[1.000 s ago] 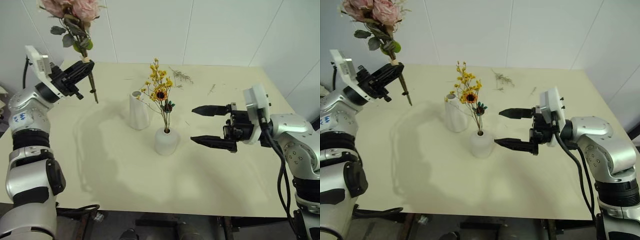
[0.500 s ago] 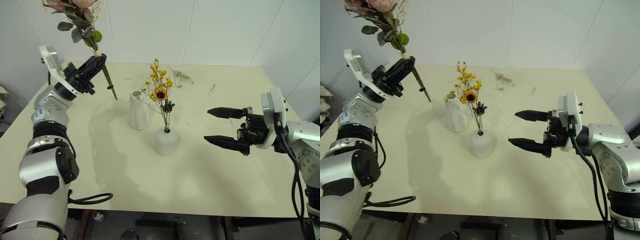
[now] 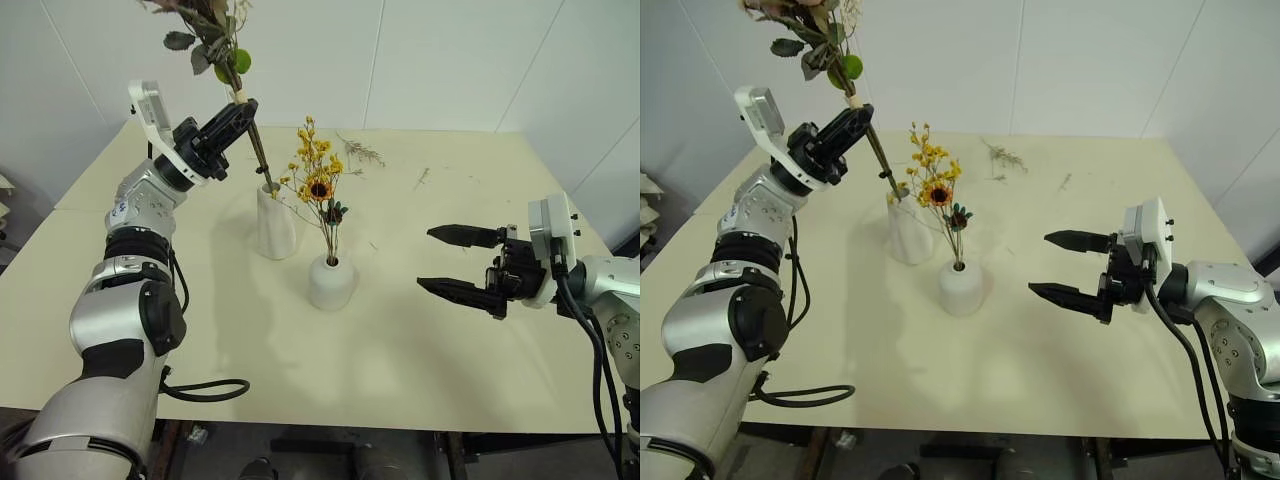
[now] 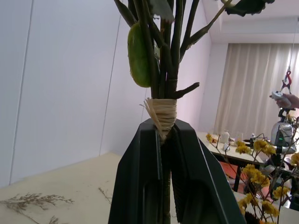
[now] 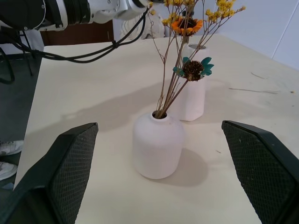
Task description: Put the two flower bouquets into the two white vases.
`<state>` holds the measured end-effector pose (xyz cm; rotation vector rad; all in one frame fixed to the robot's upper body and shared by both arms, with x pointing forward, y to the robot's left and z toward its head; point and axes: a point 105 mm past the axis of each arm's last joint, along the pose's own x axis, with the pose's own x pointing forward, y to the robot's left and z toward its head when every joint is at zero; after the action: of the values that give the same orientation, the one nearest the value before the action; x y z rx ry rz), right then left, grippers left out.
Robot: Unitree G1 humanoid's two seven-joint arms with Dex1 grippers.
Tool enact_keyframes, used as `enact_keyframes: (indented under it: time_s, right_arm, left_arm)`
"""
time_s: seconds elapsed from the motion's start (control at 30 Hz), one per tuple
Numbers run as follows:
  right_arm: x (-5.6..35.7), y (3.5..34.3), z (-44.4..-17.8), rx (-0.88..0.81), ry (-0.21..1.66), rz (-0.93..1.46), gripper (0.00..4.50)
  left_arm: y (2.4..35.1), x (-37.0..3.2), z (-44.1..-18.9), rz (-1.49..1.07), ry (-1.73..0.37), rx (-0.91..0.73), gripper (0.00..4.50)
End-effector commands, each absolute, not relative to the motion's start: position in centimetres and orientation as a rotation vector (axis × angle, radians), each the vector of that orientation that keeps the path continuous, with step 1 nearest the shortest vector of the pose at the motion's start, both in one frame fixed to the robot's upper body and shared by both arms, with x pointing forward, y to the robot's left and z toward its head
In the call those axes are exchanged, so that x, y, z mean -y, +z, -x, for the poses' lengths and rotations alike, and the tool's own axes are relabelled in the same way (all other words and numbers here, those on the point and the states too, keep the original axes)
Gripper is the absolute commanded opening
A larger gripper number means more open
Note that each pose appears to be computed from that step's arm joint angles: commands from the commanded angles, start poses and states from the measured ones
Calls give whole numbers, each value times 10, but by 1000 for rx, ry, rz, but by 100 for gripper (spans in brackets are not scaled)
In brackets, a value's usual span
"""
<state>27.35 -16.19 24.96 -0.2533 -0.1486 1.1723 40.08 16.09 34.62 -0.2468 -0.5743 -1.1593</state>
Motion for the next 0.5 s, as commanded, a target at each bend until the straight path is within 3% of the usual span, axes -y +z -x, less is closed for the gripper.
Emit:
enact_keyframes:
  time_s: [0.03, 0.5]
  right_arm:
    - [166, 263, -267, 203, 1139, 310, 450]
    - [163, 260, -268, 196, 1127, 308, 450]
  left_arm:
    - [379, -167, -392, 202, -1145, 656, 0]
    - [357, -166, -410, 175, -1047, 566, 0]
